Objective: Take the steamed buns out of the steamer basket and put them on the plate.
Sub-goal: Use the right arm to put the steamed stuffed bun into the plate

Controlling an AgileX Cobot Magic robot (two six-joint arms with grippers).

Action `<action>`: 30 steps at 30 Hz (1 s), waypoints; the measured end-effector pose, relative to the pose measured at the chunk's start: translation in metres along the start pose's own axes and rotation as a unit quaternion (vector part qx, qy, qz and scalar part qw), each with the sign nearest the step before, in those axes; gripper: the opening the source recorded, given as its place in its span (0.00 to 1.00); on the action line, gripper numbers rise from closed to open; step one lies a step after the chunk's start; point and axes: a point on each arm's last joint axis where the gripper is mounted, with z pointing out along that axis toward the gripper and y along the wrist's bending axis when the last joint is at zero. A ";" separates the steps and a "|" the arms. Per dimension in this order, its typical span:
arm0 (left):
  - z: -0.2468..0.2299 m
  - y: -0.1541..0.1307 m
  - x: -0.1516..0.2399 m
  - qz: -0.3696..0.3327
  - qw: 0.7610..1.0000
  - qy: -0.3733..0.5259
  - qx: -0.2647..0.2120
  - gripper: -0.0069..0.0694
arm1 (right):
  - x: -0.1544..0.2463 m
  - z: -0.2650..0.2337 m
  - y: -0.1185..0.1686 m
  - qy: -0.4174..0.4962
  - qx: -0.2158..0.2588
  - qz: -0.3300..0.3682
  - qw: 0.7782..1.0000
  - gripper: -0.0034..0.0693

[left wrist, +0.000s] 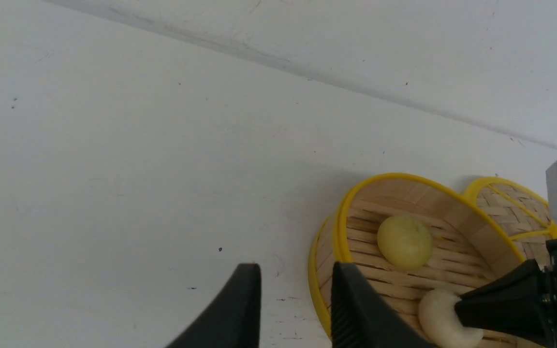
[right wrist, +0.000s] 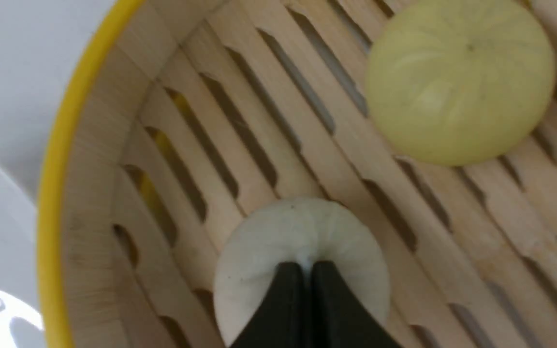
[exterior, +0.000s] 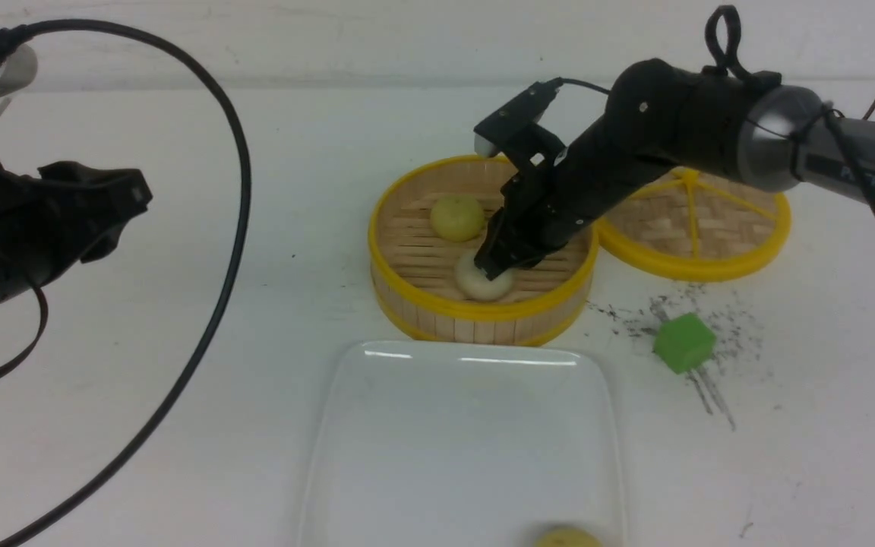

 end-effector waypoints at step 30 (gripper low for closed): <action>0.000 0.000 0.000 0.000 1.000 -0.001 -0.002 0.41 | -0.014 -0.178 0.058 0.063 -0.032 -0.034 0.997 0.06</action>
